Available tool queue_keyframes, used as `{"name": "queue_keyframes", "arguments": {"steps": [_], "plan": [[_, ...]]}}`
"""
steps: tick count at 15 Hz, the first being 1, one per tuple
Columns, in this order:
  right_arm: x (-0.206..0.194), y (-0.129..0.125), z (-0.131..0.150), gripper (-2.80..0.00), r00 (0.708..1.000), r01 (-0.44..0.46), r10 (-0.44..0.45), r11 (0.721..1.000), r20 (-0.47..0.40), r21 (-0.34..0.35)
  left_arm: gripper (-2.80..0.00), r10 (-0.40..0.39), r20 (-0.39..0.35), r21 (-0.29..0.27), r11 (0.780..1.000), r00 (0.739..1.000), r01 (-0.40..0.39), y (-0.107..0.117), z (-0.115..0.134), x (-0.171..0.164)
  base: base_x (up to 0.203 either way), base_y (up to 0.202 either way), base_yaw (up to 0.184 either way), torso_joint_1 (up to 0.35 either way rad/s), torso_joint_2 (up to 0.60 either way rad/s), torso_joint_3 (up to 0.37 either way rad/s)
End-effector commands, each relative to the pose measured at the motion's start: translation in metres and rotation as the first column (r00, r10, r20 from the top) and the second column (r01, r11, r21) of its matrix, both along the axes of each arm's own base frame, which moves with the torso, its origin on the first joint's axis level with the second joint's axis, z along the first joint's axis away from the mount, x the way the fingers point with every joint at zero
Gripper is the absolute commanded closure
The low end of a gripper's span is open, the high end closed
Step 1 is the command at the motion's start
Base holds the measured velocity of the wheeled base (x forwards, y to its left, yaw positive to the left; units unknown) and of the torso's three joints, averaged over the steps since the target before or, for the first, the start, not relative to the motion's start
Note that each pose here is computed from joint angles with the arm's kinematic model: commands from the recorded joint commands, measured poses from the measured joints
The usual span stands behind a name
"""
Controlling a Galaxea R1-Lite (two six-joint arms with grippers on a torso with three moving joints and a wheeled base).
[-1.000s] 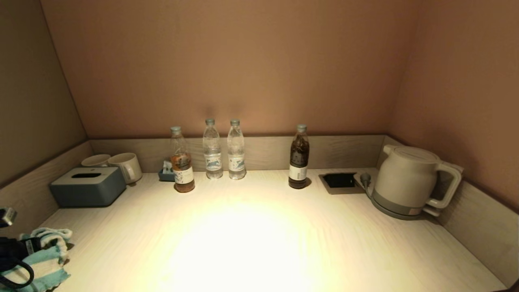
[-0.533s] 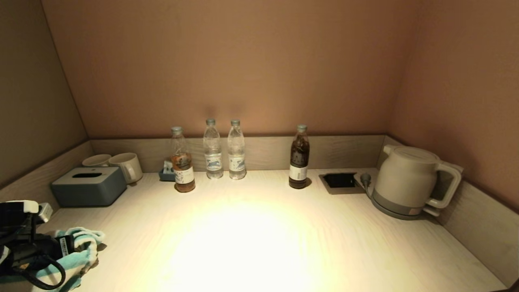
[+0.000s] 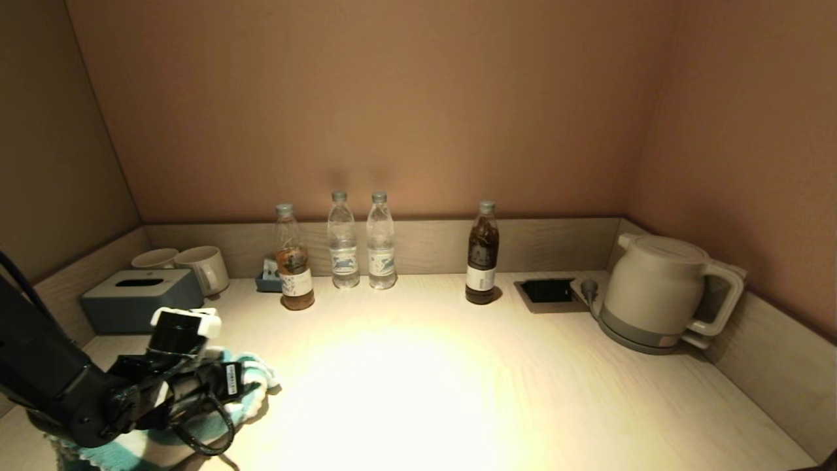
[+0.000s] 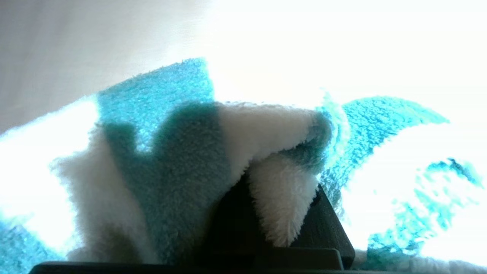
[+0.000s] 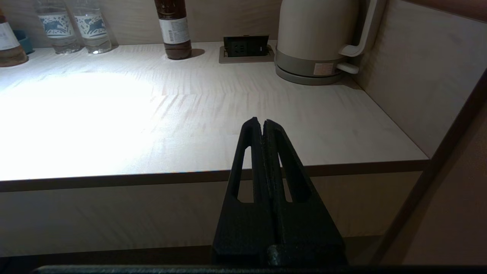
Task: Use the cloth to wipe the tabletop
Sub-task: Sweep the stains on the table
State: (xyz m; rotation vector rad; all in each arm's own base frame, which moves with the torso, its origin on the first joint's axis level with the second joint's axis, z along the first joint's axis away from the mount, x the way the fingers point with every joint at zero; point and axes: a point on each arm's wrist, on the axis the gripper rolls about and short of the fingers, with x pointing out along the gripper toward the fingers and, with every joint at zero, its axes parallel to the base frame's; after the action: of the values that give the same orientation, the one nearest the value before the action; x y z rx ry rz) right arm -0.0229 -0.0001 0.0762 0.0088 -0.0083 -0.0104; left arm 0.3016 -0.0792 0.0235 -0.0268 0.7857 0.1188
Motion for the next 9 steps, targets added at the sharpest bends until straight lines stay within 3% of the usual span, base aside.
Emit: {"name": "queue_keyframes", "arguments": {"steps": [1, 5, 9], "plan": [[0.0, 0.0, 0.0, 0.0, 1.0, 0.0, 0.0, 1.0, -0.001, -0.001, 0.0, -0.059, 0.014, -0.005, 0.998, 0.998, 0.059, -0.031, -0.008, 0.006, 0.0, 0.0, 0.0, 0.0, 0.0, 0.0], [0.0, 0.0, 0.0, 0.0, 1.0, 0.0, 0.0, 1.0, -0.001, -0.001, 0.0, -0.185, 0.101, -0.024, 0.982, 0.978, 0.188, -0.088, 0.013, -0.011, 0.0, 0.0, 0.0, 0.0, 0.0, 0.0], [0.0, 0.0, 0.0, 0.0, 1.0, 0.0, 0.0, 1.0, -0.001, -0.001, 0.0, -0.265, 0.164, -0.076, 0.957, 0.95, 0.28, -0.118, 0.039, -0.038, 0.0, 0.0, 0.0, 0.0, 0.0, 0.0]]}}
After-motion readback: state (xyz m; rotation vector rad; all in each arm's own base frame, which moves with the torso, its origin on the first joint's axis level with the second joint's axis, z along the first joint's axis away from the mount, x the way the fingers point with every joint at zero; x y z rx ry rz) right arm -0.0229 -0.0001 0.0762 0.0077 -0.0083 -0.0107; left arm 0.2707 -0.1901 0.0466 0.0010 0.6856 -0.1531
